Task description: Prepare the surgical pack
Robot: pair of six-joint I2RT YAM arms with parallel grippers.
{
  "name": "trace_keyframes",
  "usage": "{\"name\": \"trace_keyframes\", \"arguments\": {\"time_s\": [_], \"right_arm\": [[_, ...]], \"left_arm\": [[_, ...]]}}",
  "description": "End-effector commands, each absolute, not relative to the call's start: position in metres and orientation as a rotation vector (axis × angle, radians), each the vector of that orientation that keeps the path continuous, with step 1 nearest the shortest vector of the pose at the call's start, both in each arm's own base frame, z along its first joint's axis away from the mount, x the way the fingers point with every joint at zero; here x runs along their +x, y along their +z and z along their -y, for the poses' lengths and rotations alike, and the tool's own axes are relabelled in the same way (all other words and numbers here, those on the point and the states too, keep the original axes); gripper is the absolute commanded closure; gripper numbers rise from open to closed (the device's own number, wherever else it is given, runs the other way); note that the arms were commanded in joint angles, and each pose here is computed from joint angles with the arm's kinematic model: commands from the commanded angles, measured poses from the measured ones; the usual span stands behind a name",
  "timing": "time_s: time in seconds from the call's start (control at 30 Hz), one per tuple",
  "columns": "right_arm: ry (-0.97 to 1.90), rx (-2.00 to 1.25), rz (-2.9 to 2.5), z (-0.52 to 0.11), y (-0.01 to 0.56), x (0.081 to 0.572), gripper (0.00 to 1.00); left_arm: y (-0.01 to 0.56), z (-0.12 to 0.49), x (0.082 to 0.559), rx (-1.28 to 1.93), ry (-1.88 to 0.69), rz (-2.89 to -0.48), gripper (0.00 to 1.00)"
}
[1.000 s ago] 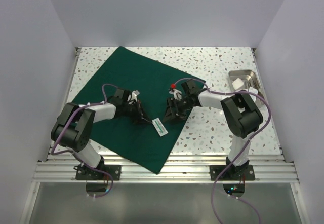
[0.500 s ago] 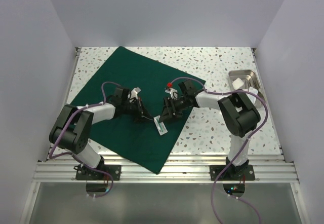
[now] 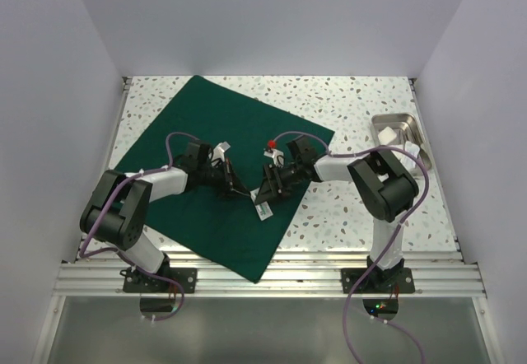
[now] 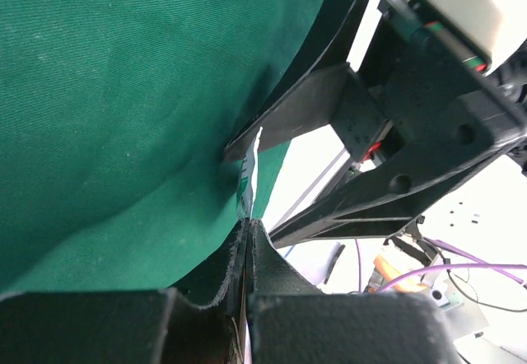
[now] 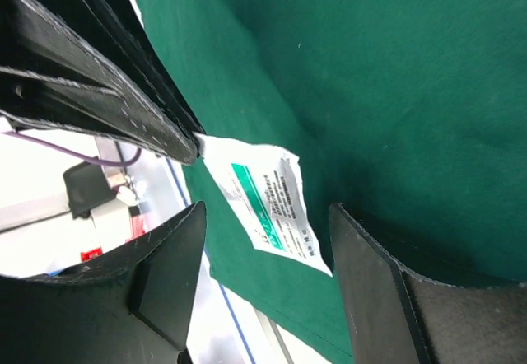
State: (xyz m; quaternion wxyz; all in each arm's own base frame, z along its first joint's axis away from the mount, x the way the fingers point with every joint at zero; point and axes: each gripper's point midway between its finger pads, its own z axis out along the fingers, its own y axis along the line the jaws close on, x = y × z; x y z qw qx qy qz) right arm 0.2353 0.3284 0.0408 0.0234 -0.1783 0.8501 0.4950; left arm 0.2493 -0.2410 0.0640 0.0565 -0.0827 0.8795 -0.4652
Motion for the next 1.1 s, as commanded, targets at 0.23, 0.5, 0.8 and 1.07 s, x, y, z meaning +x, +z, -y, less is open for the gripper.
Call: {"name": "trace_keyframes", "arguments": {"time_s": [0.23,0.5,0.8,1.07], "right_arm": [[1.687,-0.604,-2.499,-0.337,0.054,0.22,0.45],[1.653,-0.582,-2.514,-0.338,0.058,0.226,0.72],[1.554,-0.534,-2.566,-0.337,0.066,0.241,0.88],[1.271,-0.327,-2.657,-0.289,0.072,0.305,0.92]], "left_arm": [[0.079,0.251,0.262,-0.114,-1.471,-2.581,1.0],[0.078,0.253,0.268,-0.067,-1.476,-2.594,0.99],[0.095,0.215,0.309,-0.139,-1.348,-2.533,0.41],[0.097,0.161,0.338,-0.194,-1.002,-2.553,0.33]]}}
